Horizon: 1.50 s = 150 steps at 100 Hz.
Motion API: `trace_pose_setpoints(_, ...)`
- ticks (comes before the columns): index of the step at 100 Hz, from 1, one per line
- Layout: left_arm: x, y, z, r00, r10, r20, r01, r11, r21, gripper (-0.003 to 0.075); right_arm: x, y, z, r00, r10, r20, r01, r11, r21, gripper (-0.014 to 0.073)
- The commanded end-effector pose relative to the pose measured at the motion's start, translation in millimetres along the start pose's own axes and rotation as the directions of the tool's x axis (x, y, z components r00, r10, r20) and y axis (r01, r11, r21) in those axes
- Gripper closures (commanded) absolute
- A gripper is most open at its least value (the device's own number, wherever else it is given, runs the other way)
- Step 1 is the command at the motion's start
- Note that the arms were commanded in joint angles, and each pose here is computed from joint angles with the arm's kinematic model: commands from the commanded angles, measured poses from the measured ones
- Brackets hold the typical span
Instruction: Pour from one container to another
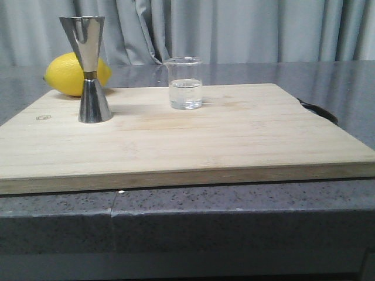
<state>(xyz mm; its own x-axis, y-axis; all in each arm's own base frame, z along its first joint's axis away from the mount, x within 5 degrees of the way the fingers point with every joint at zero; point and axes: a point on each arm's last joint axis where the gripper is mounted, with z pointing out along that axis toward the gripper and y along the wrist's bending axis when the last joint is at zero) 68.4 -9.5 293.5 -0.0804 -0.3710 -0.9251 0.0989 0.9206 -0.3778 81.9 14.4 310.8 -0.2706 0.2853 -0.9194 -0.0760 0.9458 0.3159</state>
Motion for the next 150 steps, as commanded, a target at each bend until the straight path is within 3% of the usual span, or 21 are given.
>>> trace_pose_setpoints(1, -29.8, -13.0, 15.2, 0.995, 0.095, -0.025, -0.094, 0.995, 0.011, 0.0740, -29.7, 3.5, 15.4, 0.998, -0.059, 0.013, 0.059, 0.998, 0.017, 0.0648)
trace_pose_setpoints(10, -39.9, -19.3, 38.1, 0.972, 0.192, -0.134, -0.190, 0.981, 0.022, 0.0740, -40.3, 1.9, 35.7, 0.995, -0.093, -0.038, 0.095, 0.995, 0.030, 0.0648)
trace_pose_setpoints(18, -43.3, -25.9, 58.4, 0.962, 0.203, -0.185, -0.196, 0.979, 0.058, 0.0740, -44.2, -1.9, 54.8, 0.991, -0.109, -0.075, 0.112, 0.993, 0.045, 0.0648)
trace_pose_setpoints(37, -35.9, -42.3, 92.5, 0.924, 0.353, -0.147, -0.328, 0.929, 0.172, 0.0740, -46.1, -9.0, 91.3, 0.963, -0.258, -0.071, 0.263, 0.962, 0.070, 0.0648)
trace_pose_setpoints(62, 0.6, -68.1, 127.2, 0.892, 0.398, -0.213, -0.328, 0.896, 0.300, 0.0739, -34.0, 7.6, 131.3, 0.945, -0.325, -0.046, 0.326, 0.945, 0.007, 0.0647)
trace_pose_setpoints(74, 11.2, -83.9, 136.3, 0.899, 0.405, -0.165, -0.332, 0.878, 0.346, 0.0739, -25.7, 22.6, 146.6, 0.914, -0.405, -0.013, 0.404, 0.914, -0.041, 0.0640)
trace_pose_setpoints(84, 15.0, -95.8, 139.3, 0.906, 0.411, -0.101, -0.347, 0.859, 0.377, 0.0734, -17.3, 32.4, 156.2, 0.887, -0.462, -0.006, 0.460, 0.884, -0.079, 0.0573)
trace_pose_setpoints(96, 18.7, -105.1, 139.1, 0.887, 0.459, -0.043, -0.401, 0.815, 0.419, 0.0636, -10.7, 35.7, 163.4, 0.882, -0.471, -0.018, 0.467, 0.879, -0.095, 0.0400)
trace_pose_setpoints(108, 20.5, -108.5, 137.5, 0.886, 0.462, -0.041, -0.401, 0.807, 0.435, 0.0429, -9.7, 34.4, 168.1, 0.896, -0.444, -0.012, 0.441, 0.894, -0.077, 0.0217)
trace_pose_setpoints(120, 21.3, -109.1, 136.9, 0.905, 0.420, -0.069, -0.353, 0.831, 0.430, 0.0264, -9.3, 33.5, 169.9, 0.910, -0.414, -0.013, 0.412, 0.909, -0.066, 0.0176)
trace_pose_setpoints(150, 31.3, -105.7, 138.1, 0.903, 0.399, -0.159, -0.303, 0.854, 0.422, 0.0239, -7.9, 43.7, 173.5, 0.929, -0.369, 0.040, 0.371, 0.925, -0.079, 0.0176)
